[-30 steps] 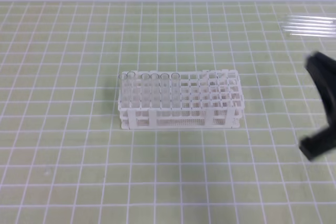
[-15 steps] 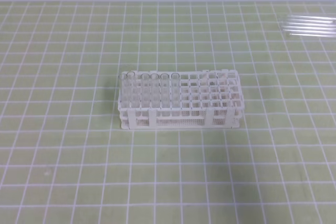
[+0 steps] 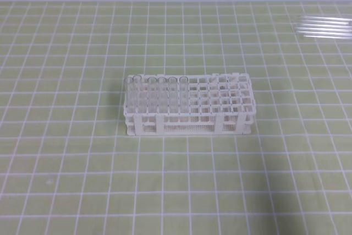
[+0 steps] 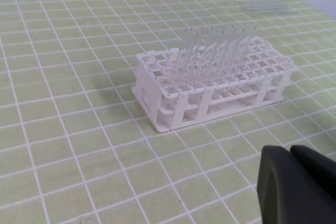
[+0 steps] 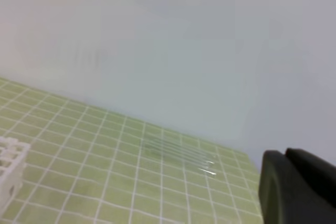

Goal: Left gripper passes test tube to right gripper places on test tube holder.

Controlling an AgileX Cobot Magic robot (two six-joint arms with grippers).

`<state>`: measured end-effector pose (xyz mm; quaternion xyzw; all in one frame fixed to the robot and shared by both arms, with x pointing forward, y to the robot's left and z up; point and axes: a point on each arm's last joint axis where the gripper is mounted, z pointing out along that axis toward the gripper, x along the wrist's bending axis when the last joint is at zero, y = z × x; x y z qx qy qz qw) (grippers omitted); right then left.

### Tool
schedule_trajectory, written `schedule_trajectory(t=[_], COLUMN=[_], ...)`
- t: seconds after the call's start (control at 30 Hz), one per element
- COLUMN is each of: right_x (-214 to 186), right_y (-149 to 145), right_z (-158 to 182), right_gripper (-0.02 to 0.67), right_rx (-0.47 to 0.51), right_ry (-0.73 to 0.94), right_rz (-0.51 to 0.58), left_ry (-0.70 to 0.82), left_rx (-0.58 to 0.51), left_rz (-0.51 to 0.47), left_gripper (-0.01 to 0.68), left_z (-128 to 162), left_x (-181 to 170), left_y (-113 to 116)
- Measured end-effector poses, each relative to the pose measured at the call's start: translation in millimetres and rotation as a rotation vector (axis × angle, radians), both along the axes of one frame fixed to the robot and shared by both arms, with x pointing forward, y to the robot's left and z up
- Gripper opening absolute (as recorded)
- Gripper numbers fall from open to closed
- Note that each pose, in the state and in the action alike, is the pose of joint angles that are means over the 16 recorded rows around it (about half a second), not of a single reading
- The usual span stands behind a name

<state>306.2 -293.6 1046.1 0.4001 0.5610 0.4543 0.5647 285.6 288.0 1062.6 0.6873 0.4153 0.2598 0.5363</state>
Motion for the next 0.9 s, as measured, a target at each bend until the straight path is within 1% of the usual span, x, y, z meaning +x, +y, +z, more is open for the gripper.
schedule_trajectory(t=[0.23,0.7,0.9], right_x=[-2.4,-10.1,-12.5], right_y=[-2.2,-8.5,-8.4], right_z=[-11.9,-63.6,-78.1], right_gripper=[-0.015,-0.015,-0.016], right_rx=[0.009,0.158,0.188], right_ry=[0.041,0.145,0.189], right_rz=[-0.041,-0.123,-0.128], left_ry=[-0.002,-0.009,-0.009], left_rx=[-0.002,-0.005,-0.005], left_rz=[-0.001,-0.003,-0.003], left_gripper=[0.001,0.001,0.002], left_z=[0.3,0.9,0.9], left_x=[0.0,0.1,0.1], left_y=[-0.1,-0.4,-0.4])
